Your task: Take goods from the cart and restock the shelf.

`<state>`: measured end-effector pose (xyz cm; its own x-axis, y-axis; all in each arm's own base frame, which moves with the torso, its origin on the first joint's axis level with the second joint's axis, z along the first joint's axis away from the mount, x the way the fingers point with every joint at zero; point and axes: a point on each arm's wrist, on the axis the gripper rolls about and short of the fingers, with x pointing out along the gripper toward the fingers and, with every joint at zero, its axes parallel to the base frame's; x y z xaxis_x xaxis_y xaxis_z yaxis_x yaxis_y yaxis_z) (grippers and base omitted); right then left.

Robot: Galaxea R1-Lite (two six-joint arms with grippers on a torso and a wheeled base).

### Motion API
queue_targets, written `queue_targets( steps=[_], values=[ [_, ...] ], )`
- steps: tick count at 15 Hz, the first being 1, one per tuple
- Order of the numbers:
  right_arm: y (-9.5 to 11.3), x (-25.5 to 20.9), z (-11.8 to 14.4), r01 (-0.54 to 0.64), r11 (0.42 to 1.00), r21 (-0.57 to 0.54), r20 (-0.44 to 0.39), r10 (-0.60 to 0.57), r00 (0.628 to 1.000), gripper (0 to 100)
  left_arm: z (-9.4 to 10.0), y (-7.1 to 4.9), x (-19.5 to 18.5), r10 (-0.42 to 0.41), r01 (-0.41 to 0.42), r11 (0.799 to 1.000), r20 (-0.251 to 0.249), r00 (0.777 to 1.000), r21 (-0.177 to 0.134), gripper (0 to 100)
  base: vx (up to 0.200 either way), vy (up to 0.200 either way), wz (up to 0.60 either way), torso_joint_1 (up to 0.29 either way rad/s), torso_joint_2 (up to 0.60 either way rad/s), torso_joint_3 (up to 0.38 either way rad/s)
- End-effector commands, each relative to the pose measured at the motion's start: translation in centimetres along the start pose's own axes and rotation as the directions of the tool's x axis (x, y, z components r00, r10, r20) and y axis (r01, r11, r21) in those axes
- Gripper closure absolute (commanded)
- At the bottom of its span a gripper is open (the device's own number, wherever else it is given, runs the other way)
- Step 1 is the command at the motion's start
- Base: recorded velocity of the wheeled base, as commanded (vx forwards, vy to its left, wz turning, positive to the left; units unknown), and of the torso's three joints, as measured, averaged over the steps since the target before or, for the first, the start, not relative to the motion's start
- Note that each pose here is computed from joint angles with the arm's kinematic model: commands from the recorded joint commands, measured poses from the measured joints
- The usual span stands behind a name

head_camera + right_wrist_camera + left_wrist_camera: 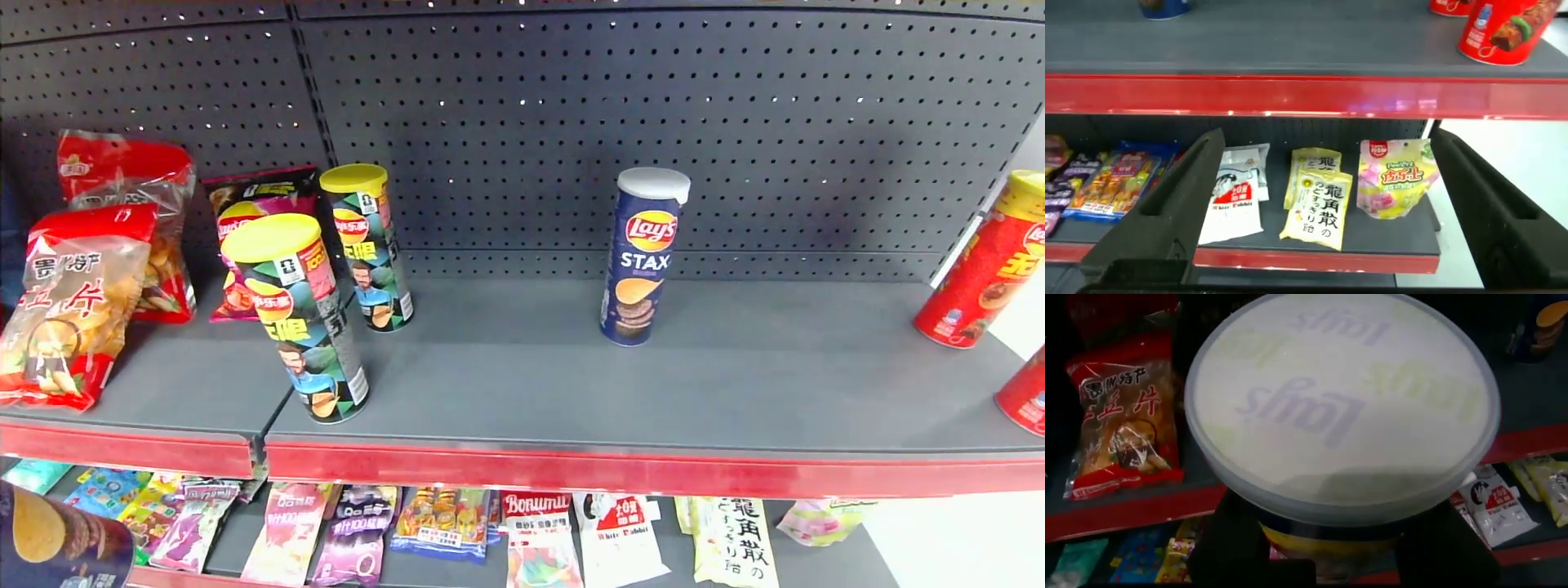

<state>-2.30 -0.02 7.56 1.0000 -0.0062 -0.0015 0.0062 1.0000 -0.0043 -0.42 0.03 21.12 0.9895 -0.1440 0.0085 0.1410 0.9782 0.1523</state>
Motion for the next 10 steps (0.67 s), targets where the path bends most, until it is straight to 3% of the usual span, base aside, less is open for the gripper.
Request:
queue_targets(
  steps=[1, 4, 5, 7, 8, 9, 10],
  values=[
    [0.0, 0.0, 0.0, -0.005, 1.0, -0.003, 0.0, 0.005, 1.0, 0, 0.0, 0.0, -0.8, -0.005, 0.004, 1.0, 0.037, 0.999, 0.013, 100, 0.0, 0.0, 0.0, 0.0, 0.0, 0.0],
    [0.0, 0.0, 0.1, -0.014, 1.0, -0.006, 0.003, 0.014, 1.0, 0, -0.3, -0.1, -2.1, 0.001, -0.003, 1.0, 0.083, 0.997, 0.025, 100, 0.0, 0.0, 0.0, 0.0, 0.0, 0.0],
    [0.1, -0.4, 2.1, -0.08, 0.997, -0.015, 0.052, 0.081, 0.995, 0, -0.3, -0.1, -2.3, 0.001, -0.003, 1.0, 0.084, 0.996, 0.025, 100, 0.0, 0.0, 0.0, 0.0, 0.0, 0.0],
    [0.3, 1.4, 11.2, -0.147, 0.989, 0.017, 0.033, 0.147, 0.989, 0, -0.6, -0.1, -2.9, -0.005, 0.002, 1.0, 0.107, 0.994, 0.026, 100, 0.0, 0.0, 0.0, 0.0, 0.0, 0.0],
    [0.4, 2.1, 13.0, -0.216, 0.976, -0.011, 0.028, 0.216, 0.976, 0, -0.8, -0.2, -3.3, -0.011, 0.008, 1.0, 0.109, 0.994, 0.026, 100, 0.0, 0.0, 0.0, 0.0, 0.0, 0.0],
    [0.7, 3.9, 13.7, -0.35, 0.928, -0.129, -0.034, 0.349, 0.937, 0, -1.3, -0.3, -3.7, -0.018, 0.015, 1.0, 0.095, 0.995, 0.026, 100, 0.0, 0.0, 0.0, 0.0, 0.0, 0.0],
    [1.0, 6.5, 14.4, -0.385, 0.91, -0.151, -0.106, 0.373, 0.922, 0, -1.6, -0.3, -4.1, -0.016, 0.013, 1.0, 0.099, 0.995, 0.026, 100, 0.0, 0.0, 0.0, 0.0, 0.0, 0.0]
  ],
)
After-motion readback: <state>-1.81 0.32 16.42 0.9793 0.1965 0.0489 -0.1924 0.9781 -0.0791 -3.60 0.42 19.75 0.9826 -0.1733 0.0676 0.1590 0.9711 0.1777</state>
